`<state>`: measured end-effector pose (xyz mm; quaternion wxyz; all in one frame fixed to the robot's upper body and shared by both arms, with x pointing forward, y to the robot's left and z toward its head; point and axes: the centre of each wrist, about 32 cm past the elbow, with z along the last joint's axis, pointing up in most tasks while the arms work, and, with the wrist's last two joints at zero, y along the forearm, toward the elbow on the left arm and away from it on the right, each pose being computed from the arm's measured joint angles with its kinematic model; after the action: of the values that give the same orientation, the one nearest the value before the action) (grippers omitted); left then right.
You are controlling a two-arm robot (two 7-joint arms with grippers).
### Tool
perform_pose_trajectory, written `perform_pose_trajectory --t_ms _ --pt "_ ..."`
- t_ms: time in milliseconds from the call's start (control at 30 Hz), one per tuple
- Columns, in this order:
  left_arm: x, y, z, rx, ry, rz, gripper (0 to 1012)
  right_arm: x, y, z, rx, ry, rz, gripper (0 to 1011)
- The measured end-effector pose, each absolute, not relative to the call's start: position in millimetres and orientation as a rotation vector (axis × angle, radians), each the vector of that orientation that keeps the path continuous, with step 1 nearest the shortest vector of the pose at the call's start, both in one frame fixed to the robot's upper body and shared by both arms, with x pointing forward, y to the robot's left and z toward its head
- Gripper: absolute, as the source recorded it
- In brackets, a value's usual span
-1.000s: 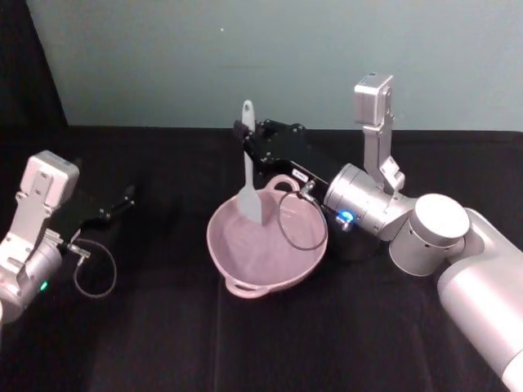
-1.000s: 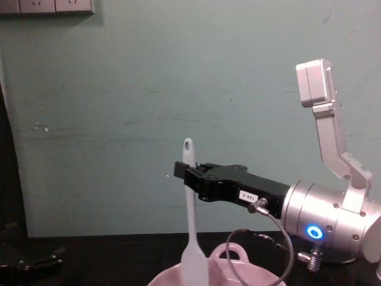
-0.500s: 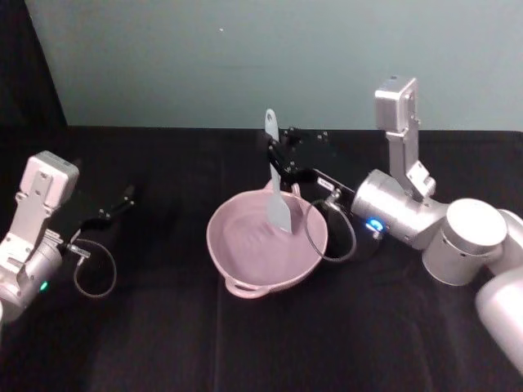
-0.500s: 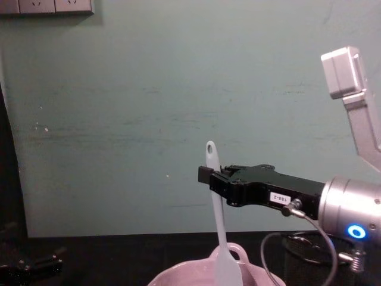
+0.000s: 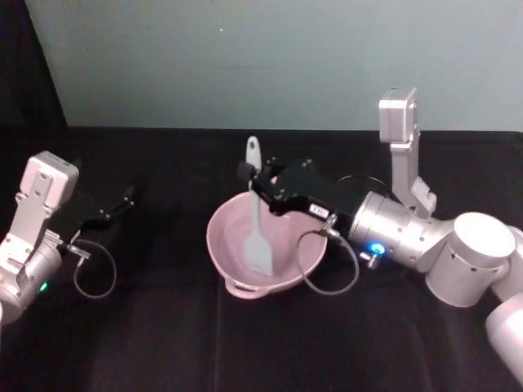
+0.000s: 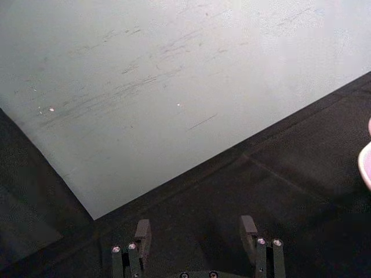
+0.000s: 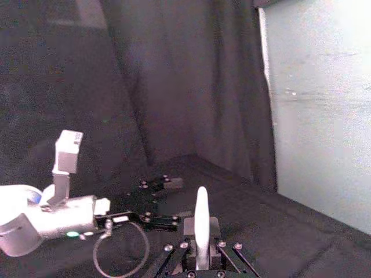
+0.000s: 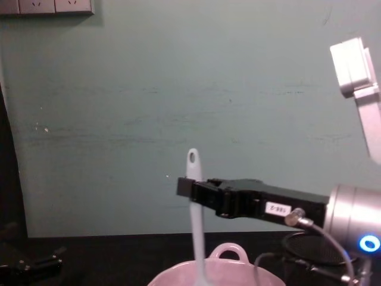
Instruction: Use the one hand to pick up the spoon and stir the clear water in the bowl.
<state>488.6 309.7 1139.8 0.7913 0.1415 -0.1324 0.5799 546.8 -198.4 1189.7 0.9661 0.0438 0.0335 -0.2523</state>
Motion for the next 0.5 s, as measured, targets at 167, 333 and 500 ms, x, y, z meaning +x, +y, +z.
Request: perform_pose_trajectory --t_ms 167,333,500 --pt "488.6 309.7 1139.8 0.305 -0.285 1.248 1011 551.4 -187.2 1182.2 0.12 0.076 -0.49 121" --pt "488.6 309.7 1139.8 0.304 -0.285 1.248 1011 564.8 -175.8 1174.4 0.145 0.063 -0.497 121" --pt "488.6 309.7 1139.8 0.304 -0.285 1.248 1011 579.4 -168.6 1169.7 0.15 0.035 -0.53 121"
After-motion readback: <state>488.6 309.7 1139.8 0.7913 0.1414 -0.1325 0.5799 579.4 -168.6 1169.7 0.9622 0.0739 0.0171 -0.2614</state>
